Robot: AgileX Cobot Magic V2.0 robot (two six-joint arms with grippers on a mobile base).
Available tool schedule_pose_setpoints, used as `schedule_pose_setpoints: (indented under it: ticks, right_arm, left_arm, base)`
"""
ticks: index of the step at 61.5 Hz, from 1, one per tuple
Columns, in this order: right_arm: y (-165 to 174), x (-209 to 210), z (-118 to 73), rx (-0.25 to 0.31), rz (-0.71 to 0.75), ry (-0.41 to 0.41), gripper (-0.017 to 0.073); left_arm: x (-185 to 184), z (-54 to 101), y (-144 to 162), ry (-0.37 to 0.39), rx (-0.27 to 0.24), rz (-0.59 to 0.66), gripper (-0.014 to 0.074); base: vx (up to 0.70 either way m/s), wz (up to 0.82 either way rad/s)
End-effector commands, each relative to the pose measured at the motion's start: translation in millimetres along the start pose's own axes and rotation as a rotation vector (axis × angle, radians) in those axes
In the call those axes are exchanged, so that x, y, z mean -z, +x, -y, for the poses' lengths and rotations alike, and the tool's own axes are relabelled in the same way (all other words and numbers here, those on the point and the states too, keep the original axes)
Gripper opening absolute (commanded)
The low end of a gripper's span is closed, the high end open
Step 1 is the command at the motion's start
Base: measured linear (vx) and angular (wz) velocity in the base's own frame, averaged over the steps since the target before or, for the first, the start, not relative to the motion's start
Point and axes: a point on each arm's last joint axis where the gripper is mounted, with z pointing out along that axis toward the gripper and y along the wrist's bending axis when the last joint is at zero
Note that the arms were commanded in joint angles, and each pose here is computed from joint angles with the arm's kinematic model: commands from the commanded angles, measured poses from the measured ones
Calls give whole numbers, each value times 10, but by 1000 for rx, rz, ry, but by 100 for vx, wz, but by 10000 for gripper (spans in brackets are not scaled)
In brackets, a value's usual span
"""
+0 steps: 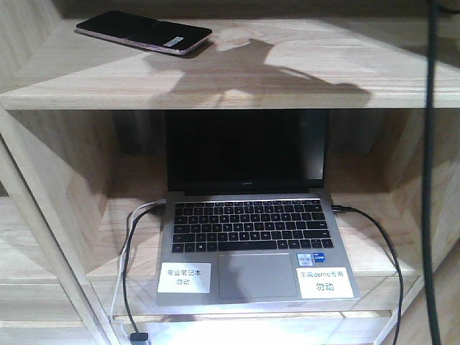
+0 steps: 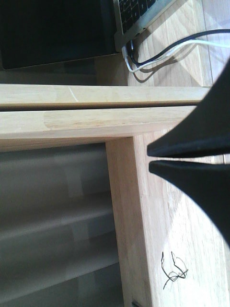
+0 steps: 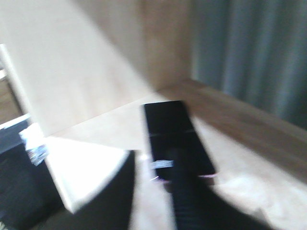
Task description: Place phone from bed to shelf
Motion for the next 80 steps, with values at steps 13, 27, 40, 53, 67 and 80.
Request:
schedule_pose_setpoints:
  ticks: [13,27,40,53,67,80]
  right_arm:
    - [-75,296,-171,-28,87,52,-6]
    - [382,314,-170,-155,64,107,-6]
    - [756,510,-283,-209,87,182,-6]
    - [1087,876,-505,-179,158,275,-6]
    - [1414,1325,-758,-126,302,391,-6]
    - [1754,1638,-987,-70,400,432,-6]
  left_arm:
    - [24,-15,-143,-6,14,99,1]
    - [24,-15,-143,-6,14,99,1]
    - [24,-15,-143,-6,14,99,1]
    - [24,-15,-143,-6,14,99,1]
    - [24,-15,-143,-6,14,99,1]
    - [24,-15,-143,-6,14,99,1]
  base:
    - [0,0]
    - [0,0]
    - [0,0]
    - [0,0]
    - [0,0]
    - [0,0]
